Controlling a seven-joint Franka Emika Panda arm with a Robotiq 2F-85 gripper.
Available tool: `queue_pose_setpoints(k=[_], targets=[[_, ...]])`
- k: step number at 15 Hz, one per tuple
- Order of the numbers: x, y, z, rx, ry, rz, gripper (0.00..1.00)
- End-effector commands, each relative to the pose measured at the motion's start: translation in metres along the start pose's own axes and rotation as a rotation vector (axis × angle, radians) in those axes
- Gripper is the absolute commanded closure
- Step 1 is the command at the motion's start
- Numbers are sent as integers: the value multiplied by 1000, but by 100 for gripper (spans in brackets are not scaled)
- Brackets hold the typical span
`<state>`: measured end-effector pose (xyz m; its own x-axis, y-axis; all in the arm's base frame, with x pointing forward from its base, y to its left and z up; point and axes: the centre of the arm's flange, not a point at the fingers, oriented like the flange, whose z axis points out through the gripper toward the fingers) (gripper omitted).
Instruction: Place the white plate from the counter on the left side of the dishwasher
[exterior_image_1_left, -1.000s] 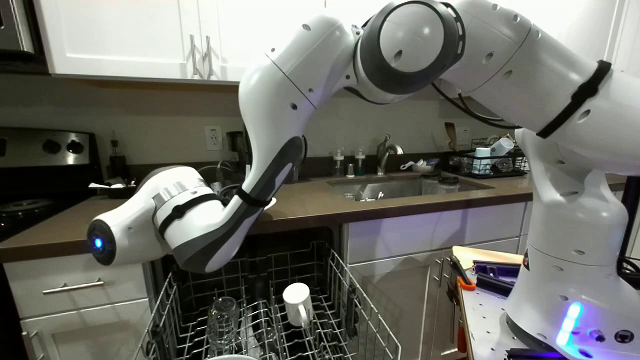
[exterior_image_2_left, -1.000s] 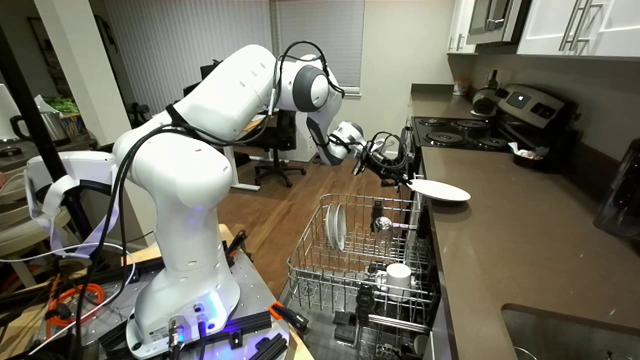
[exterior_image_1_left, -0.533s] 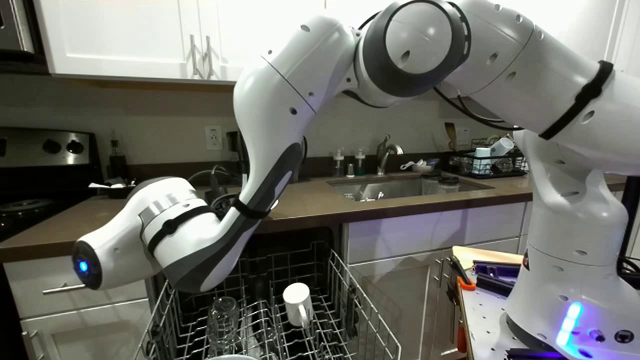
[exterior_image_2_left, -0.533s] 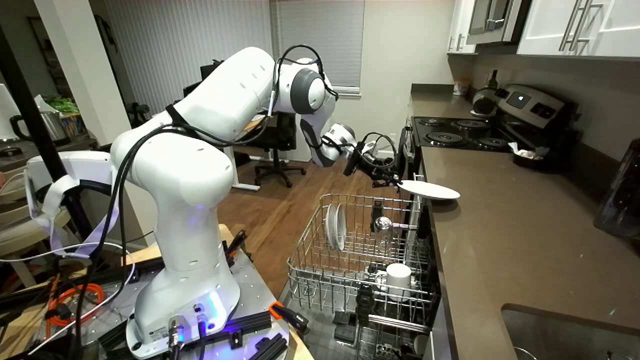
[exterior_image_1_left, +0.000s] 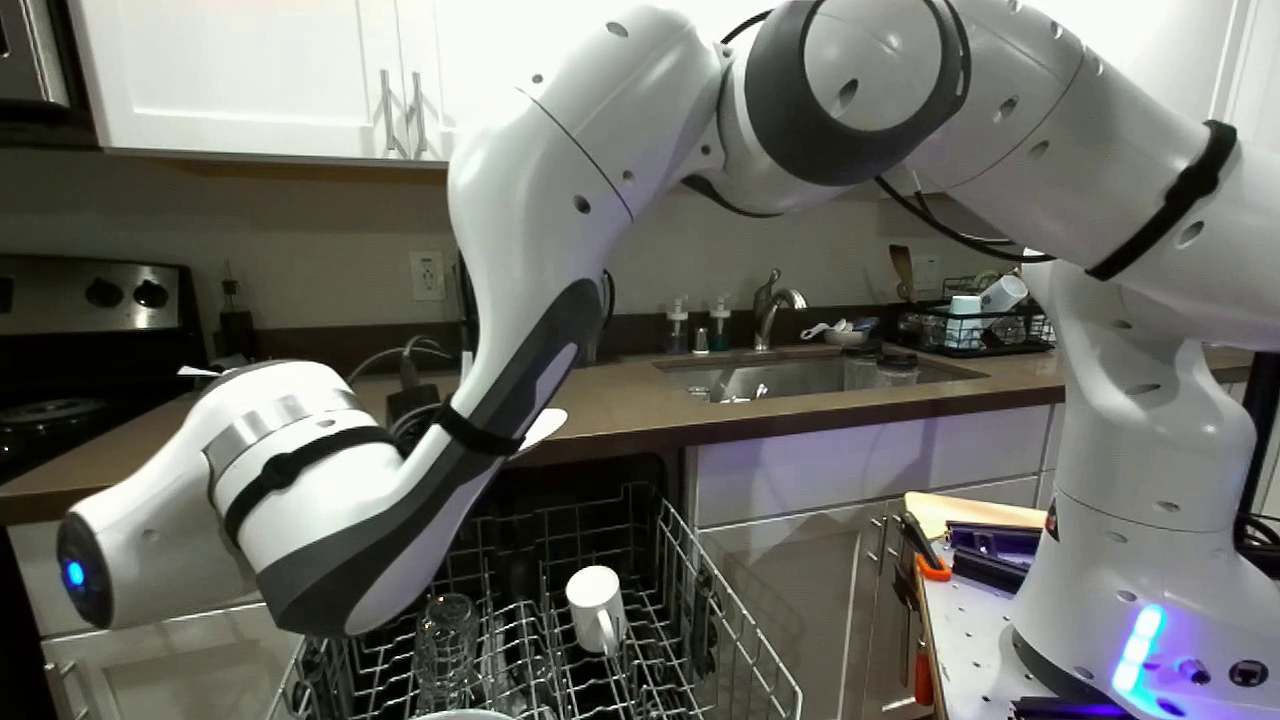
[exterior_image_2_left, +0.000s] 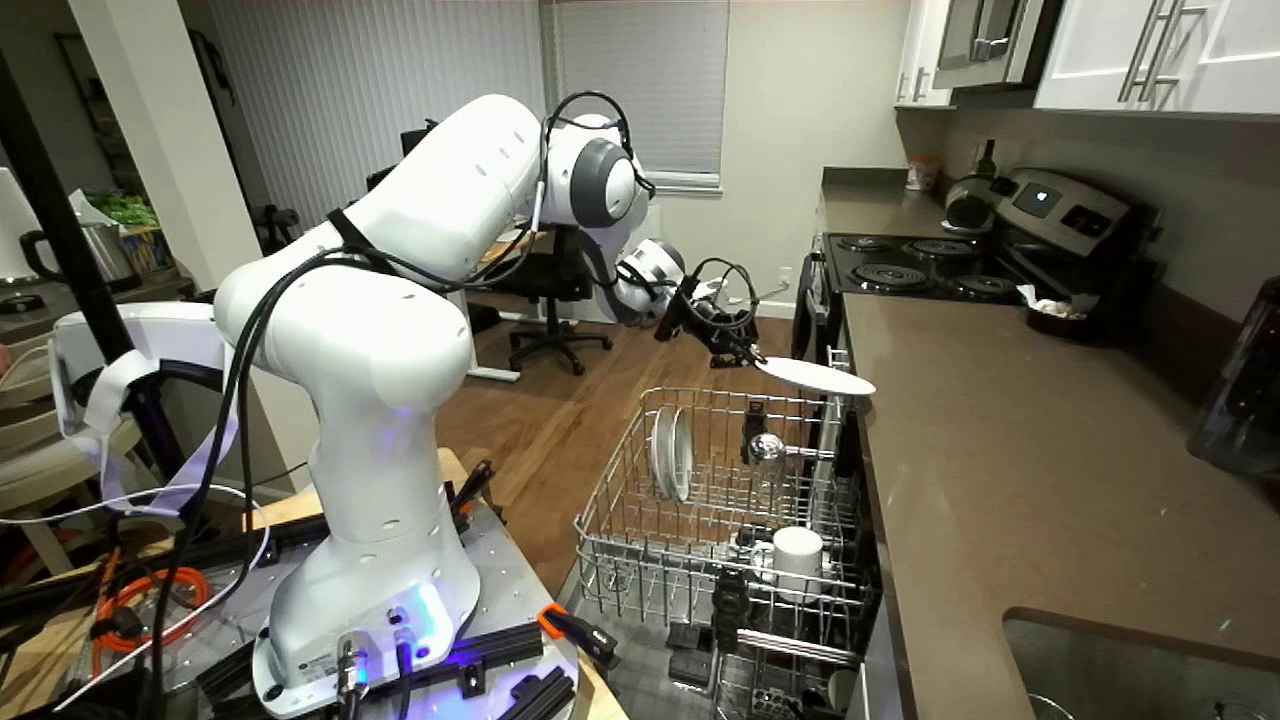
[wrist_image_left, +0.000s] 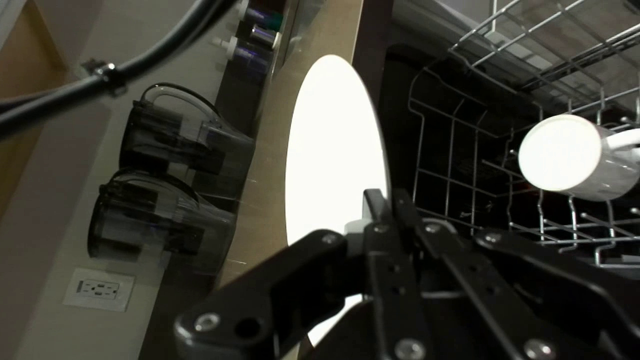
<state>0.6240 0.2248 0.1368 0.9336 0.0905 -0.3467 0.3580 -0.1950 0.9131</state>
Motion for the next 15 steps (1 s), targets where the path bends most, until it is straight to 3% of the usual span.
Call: queue_pose_setpoints(k=[1,7,15], targets=[[-12,6,-14,55,-29,4,95],[-22,6,-21,148,16,21,95],[-34,16,-18,297,189,227,95]])
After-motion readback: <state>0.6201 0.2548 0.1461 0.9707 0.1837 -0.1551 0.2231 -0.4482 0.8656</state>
